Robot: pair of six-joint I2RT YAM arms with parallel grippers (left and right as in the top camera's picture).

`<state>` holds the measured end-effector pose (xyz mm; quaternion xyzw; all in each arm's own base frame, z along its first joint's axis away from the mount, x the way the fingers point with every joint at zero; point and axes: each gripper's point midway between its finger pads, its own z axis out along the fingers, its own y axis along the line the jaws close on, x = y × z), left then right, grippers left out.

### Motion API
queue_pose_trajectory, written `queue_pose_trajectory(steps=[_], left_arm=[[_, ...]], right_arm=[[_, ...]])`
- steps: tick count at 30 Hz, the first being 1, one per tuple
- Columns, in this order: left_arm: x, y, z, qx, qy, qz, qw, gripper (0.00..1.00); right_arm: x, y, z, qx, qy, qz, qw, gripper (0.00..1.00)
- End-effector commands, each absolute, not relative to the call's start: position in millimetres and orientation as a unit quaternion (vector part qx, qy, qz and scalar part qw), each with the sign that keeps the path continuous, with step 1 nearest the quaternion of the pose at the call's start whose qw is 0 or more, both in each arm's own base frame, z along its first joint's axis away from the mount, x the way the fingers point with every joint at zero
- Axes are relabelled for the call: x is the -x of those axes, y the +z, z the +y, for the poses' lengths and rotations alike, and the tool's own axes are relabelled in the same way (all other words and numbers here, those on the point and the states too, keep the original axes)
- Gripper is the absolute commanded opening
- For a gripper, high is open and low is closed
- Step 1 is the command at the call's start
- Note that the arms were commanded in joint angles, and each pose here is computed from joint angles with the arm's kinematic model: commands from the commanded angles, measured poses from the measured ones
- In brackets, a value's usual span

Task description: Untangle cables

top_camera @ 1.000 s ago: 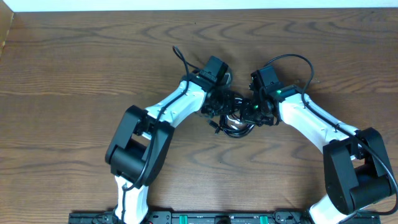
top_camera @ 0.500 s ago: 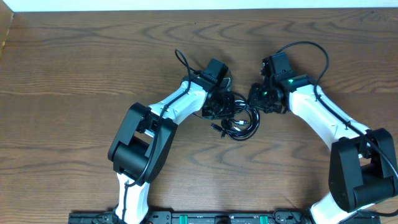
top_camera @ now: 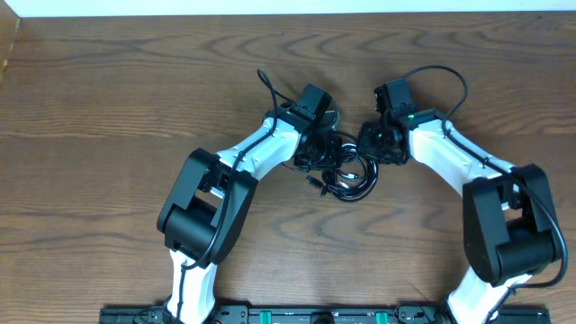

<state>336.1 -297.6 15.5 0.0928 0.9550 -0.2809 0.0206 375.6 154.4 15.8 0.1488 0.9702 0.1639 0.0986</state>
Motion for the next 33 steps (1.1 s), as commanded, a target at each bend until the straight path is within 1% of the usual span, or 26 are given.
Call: queue_pose_trajectory(steps=[1,2,4,6,7,8,12,16,19,21,24,29,30,31,32,33], left_arm=[[-340.8,0.2,-293.8,-0.11,-0.261,0.959,0.029,0.08],[-341.0,0.3,-293.8,-0.112,-0.261,0.958,0.03,0.08],[-341.2,0.3,-293.9,-0.114,-0.261,0.958,0.031,0.07],[-340.8,0.2,-293.6,-0.114,-0.261,0.958,0.03,0.08],[-340.8,0.2,-293.6,-0.115,-0.261,0.958,0.03,0.07],[-340.8,0.2,-293.6,-0.114,-0.261,0.958,0.03,0.08],[-341.1,0.0,-293.3,-0.114,-0.259,0.959,0.031,0.08],[-343.3,-1.7,-290.2,-0.112,-0.249,0.961,0.036,0.08],[-344.8,-2.4,-288.6,-0.109,-0.245,0.963,0.038,0.07],[-350.8,-6.2,-280.7,-0.085,-0.219,0.971,0.047,0.07],[-357.3,-8.3,-272.5,-0.064,-0.201,0.976,0.056,0.07],[-368.6,-8.7,-258.9,-0.039,-0.195,0.978,0.063,0.08],[-370.8,-8.4,-257.7,-0.038,-0.196,0.978,0.066,0.08],[-373.0,-7.9,-256.8,-0.041,-0.197,0.977,0.07,0.07],[-374.4,-7.6,-256.8,-0.045,-0.198,0.976,0.073,0.08],[-375.2,-7.3,-257.0,-0.048,-0.198,0.976,0.076,0.08]], right_arm=[[-377.6,1.3,164.2,-0.171,0.17,0.967,0.084,0.26],[-378.8,-1.1,164.8,-0.176,0.171,0.966,0.084,0.25],[-380.6,-5.0,167.5,-0.184,0.178,0.963,0.081,0.2],[-381.3,-6.1,170.0,-0.183,0.184,0.962,0.079,0.11],[-381.7,-5.8,170.0,-0.183,0.185,0.962,0.08,0.02],[-382.3,-5.1,170.3,-0.182,0.186,0.962,0.082,0.01],[-389.7,7.2,169.6,-0.15,0.192,0.964,0.107,0.01],[-393.6,38.6,163.9,-0.09,0.208,0.964,0.139,0.01],[-392.7,67.7,170.0,-0.027,0.246,0.955,0.162,0.01],[-391.9,78.9,166.6,-0.025,0.248,0.953,0.171,0.01],[-388.0,76.0,157.5,-0.034,0.227,0.959,0.165,0.01],[-379.8,54.1,150.2,-0.043,0.192,0.971,0.137,0.01],[-379.4,50.9,152.6,-0.042,0.192,0.971,0.134,0.02],[-379.7,48.6,155.4,-0.039,0.192,0.971,0.134,0.23],[-380.0,45.3,158.1,-0.035,0.192,0.972,0.133,0.34],[-381.7,42.4,162.1,-0.035,0.194,0.971,0.134,0.39]])
